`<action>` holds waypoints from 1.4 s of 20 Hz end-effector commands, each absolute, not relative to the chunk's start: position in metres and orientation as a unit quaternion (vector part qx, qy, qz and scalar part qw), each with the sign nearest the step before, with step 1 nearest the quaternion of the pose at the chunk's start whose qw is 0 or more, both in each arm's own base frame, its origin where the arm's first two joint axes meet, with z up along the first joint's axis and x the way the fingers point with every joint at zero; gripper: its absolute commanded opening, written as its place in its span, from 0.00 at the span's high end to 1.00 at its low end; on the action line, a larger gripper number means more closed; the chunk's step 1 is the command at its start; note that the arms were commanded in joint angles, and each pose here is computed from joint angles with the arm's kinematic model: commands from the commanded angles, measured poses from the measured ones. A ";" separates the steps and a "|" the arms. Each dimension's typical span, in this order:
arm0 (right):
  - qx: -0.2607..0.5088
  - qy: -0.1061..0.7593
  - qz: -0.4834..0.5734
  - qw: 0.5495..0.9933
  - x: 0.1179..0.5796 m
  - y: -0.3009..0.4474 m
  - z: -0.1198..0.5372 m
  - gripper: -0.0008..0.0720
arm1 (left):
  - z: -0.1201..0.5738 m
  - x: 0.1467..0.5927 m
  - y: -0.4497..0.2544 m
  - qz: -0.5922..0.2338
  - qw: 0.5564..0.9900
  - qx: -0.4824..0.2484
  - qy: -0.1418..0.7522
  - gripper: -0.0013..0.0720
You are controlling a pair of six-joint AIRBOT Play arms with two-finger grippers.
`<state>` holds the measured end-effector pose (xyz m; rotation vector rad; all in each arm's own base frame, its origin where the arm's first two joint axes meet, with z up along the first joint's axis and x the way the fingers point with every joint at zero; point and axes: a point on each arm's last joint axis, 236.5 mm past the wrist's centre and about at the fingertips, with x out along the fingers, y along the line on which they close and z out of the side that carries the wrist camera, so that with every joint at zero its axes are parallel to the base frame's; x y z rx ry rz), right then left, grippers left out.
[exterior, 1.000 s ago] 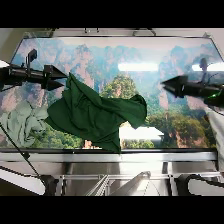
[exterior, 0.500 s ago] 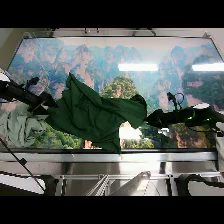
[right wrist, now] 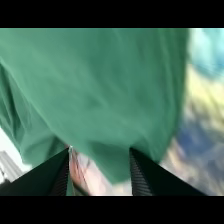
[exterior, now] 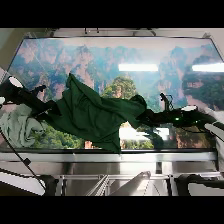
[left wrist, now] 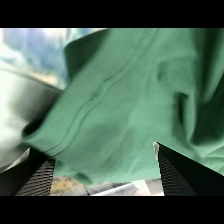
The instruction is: Fold the shirts.
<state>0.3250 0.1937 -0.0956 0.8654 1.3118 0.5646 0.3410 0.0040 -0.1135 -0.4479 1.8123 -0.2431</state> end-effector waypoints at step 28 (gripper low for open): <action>0.373 0.619 0.169 0.670 0.346 0.187 -0.123 0.38 | -0.035 0.367 -0.076 -0.285 0.638 -0.235 0.675 0.95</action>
